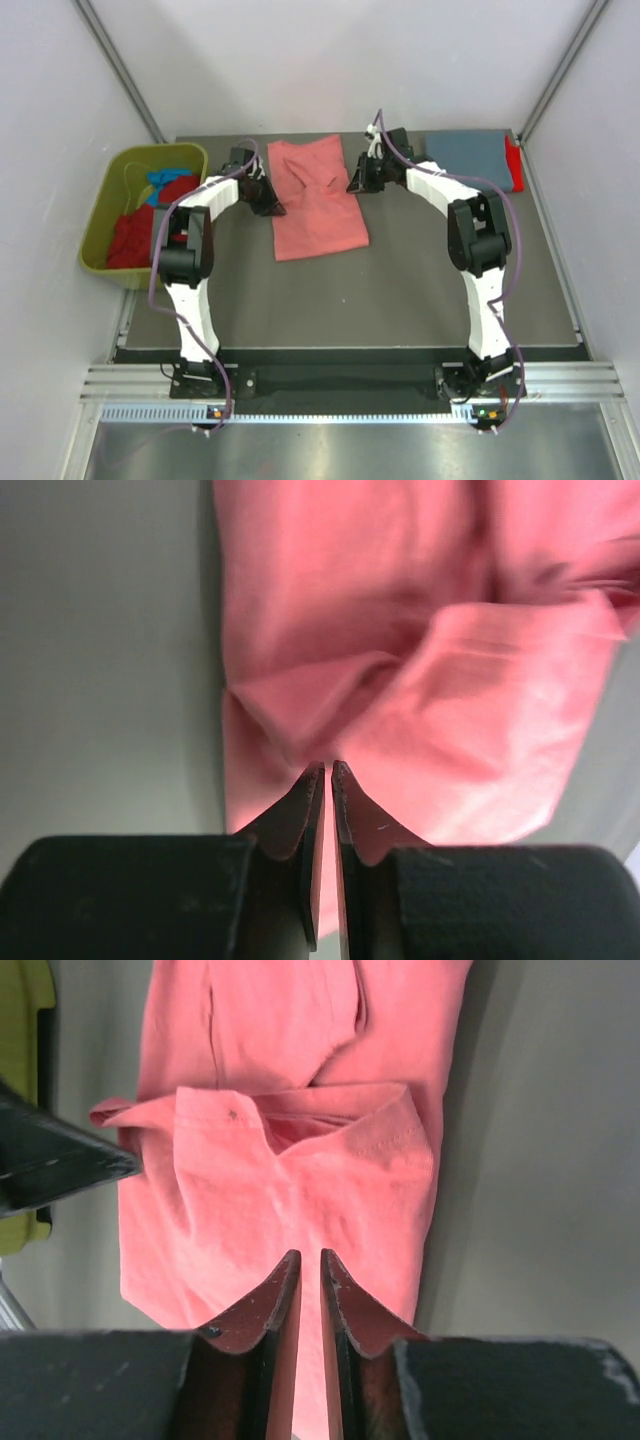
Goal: Fold and stack the t-shirts
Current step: Fold the tshirt
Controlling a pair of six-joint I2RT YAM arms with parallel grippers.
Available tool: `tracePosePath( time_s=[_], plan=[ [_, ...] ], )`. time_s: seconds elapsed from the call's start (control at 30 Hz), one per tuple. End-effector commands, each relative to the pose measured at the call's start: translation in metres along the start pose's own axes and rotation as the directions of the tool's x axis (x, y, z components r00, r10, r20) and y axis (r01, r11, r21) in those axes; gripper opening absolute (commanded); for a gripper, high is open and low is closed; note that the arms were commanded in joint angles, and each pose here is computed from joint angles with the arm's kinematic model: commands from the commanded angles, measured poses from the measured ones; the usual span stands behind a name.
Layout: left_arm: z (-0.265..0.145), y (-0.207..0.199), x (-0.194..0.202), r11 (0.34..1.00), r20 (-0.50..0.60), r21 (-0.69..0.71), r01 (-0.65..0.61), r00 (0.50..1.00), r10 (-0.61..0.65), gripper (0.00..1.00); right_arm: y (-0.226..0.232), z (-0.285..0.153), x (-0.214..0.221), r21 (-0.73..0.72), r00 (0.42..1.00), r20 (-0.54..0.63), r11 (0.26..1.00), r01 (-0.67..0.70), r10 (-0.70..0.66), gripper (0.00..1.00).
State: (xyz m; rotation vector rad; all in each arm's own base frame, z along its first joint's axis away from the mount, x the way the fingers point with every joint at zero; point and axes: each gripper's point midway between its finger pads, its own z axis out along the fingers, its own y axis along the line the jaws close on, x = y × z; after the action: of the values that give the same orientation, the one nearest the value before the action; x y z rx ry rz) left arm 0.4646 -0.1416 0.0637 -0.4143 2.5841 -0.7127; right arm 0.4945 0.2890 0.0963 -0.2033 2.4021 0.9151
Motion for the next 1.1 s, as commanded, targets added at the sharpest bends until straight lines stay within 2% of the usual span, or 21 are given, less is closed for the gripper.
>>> tracePosePath(
  time_s=[0.0, 0.17, 0.2, 0.33, 0.5, 0.6, 0.63, 0.73, 0.77, 0.83, 0.97, 1.07],
  plan=[
    [0.020, -0.003, -0.022, 0.999, 0.045, 0.016, -0.036, 0.998, 0.036, 0.12, 0.013, 0.001, -0.012, -0.036, 0.999, 0.048, 0.999, 0.020, -0.018, 0.14],
    [0.034, 0.011, -0.062, 0.989, 0.103, -0.116, -0.093, 0.989, 0.105, 0.12, -0.018, 0.011, -0.004, 0.030, 0.999, 0.035, 0.999, -0.016, 0.014, 0.12],
    [0.042, 0.019, -0.060, 0.986, 0.082, -0.142, -0.091, 0.991, 0.104, 0.12, -0.022, 0.010, -0.004, 0.038, 0.999, 0.037, 0.999, -0.017, 0.015, 0.12],
    [0.041, 0.026, -0.078, 0.973, 0.110, -0.211, -0.093, 0.987, 0.118, 0.13, -0.046, 0.002, -0.001, 0.096, 0.998, 0.039, 0.994, -0.043, 0.039, 0.11],
    [0.008, 0.019, -0.092, 0.961, 0.154, -0.274, -0.046, 0.984, 0.091, 0.15, -0.049, -0.020, -0.009, 0.121, 0.998, 0.052, 0.992, -0.047, 0.040, 0.14],
    [-0.015, 0.007, -0.086, 0.965, 0.152, -0.256, -0.052, 0.984, 0.094, 0.17, -0.036, -0.037, -0.011, 0.106, 0.999, 0.046, 0.994, -0.020, 0.015, 0.23],
    [-0.021, 0.003, -0.081, 0.969, 0.142, -0.241, -0.058, 0.985, 0.094, 0.20, -0.031, -0.044, -0.006, 0.093, 0.999, 0.036, 0.996, -0.013, 0.010, 0.29],
    [-0.037, -0.008, -0.048, 0.985, 0.087, -0.147, -0.086, 0.991, 0.100, 0.26, -0.026, -0.055, 0.019, 0.055, 1.000, -0.013, 0.998, 0.015, -0.014, 0.39],
    [-0.033, -0.001, -0.027, 0.987, 0.046, -0.133, -0.087, 0.995, 0.094, 0.28, -0.026, -0.056, 0.025, 0.043, 0.999, -0.024, 0.999, 0.031, -0.030, 0.41],
    [-0.046, -0.015, -0.006, 0.990, 0.025, -0.079, -0.113, 0.993, 0.115, 0.30, -0.026, -0.059, 0.039, 0.032, 0.998, -0.050, 0.999, 0.038, -0.036, 0.44],
    [-0.052, 0.005, 0.047, 0.987, -0.049, -0.106, -0.117, 0.992, 0.112, 0.35, -0.031, -0.054, 0.062, 0.003, 0.992, -0.120, 0.999, 0.049, -0.048, 0.45],
    [-0.048, 0.019, 0.067, 0.988, -0.068, -0.119, -0.102, 0.993, 0.094, 0.37, -0.035, -0.051, 0.074, -0.002, 0.988, -0.144, 0.998, 0.062, -0.061, 0.45]
  ],
)
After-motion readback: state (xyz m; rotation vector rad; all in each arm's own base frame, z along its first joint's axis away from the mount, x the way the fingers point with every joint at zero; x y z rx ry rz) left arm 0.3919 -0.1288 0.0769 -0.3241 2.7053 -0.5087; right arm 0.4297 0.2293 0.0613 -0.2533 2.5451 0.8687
